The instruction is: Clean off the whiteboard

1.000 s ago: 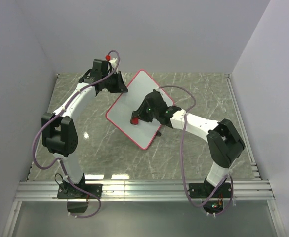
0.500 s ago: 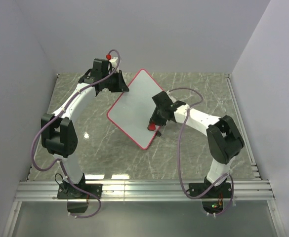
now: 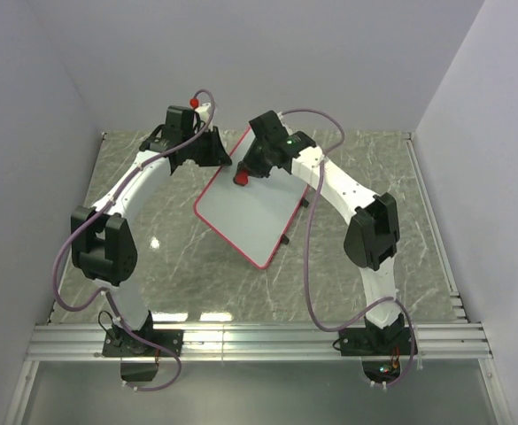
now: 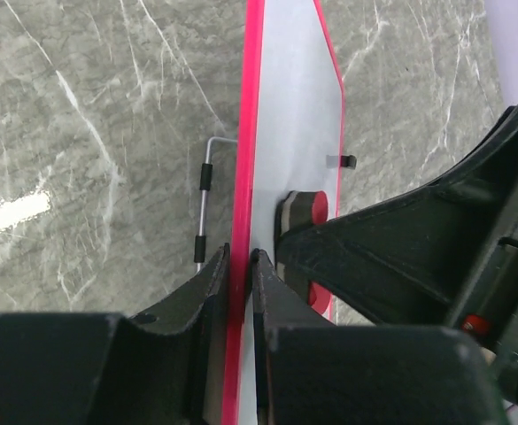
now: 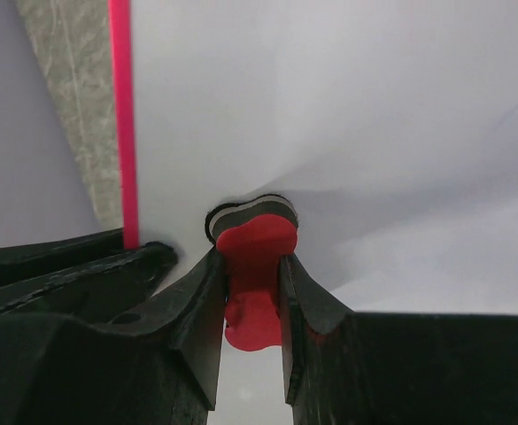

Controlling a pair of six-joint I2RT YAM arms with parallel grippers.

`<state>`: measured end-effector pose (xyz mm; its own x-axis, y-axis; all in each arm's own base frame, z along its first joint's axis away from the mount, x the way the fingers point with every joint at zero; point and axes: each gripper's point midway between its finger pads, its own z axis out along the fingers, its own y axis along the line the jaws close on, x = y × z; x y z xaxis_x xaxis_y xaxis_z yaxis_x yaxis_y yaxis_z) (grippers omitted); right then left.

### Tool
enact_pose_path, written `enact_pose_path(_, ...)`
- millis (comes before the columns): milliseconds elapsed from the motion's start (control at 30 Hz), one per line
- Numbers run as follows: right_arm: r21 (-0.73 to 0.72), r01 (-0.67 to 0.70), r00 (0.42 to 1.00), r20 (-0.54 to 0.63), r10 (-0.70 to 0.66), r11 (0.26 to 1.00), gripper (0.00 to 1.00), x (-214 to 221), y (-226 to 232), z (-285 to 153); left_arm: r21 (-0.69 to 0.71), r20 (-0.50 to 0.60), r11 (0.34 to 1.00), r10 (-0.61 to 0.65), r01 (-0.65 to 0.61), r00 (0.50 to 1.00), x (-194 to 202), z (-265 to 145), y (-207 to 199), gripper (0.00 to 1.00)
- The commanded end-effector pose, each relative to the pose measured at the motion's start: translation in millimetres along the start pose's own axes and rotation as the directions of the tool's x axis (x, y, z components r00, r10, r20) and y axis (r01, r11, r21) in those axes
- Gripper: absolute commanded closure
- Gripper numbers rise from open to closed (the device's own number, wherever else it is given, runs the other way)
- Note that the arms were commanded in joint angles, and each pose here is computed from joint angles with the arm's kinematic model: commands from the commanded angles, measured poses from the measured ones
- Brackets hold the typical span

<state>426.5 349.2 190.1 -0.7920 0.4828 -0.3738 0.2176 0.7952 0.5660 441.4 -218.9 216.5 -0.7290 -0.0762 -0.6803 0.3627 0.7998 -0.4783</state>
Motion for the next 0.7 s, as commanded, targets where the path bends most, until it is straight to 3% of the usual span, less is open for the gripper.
enact_pose_path(0, -0.094, -0.061, 0.998, -0.032, 0.058, 0.994, 1.00, 10, 31, -2, 0.066, -0.025, 0.998, 0.006, -0.005, 1.000, 9, -14, -29, 1.00)
enact_pose_path(300, -0.029, -0.021, 0.995, -0.096, 0.018, 0.999, 1.00, 65, -14, 0, 0.075, -0.023, 0.997, 0.014, -0.013, 1.000, 6, -13, -31, 1.00)
enact_pose_path(533, 0.095, 0.033, 0.980, -0.199, -0.014, 0.995, 1.00, 138, -98, -4, 0.069, -0.017, 0.997, 0.024, -0.022, 1.000, 0, -14, -30, 1.00)
enact_pose_path(667, 0.131, 0.073, 0.986, -0.158, -0.052, 0.989, 1.00, 127, -117, -15, 0.074, -0.009, 0.997, 0.020, -0.020, 1.000, -1, -16, -32, 1.00)
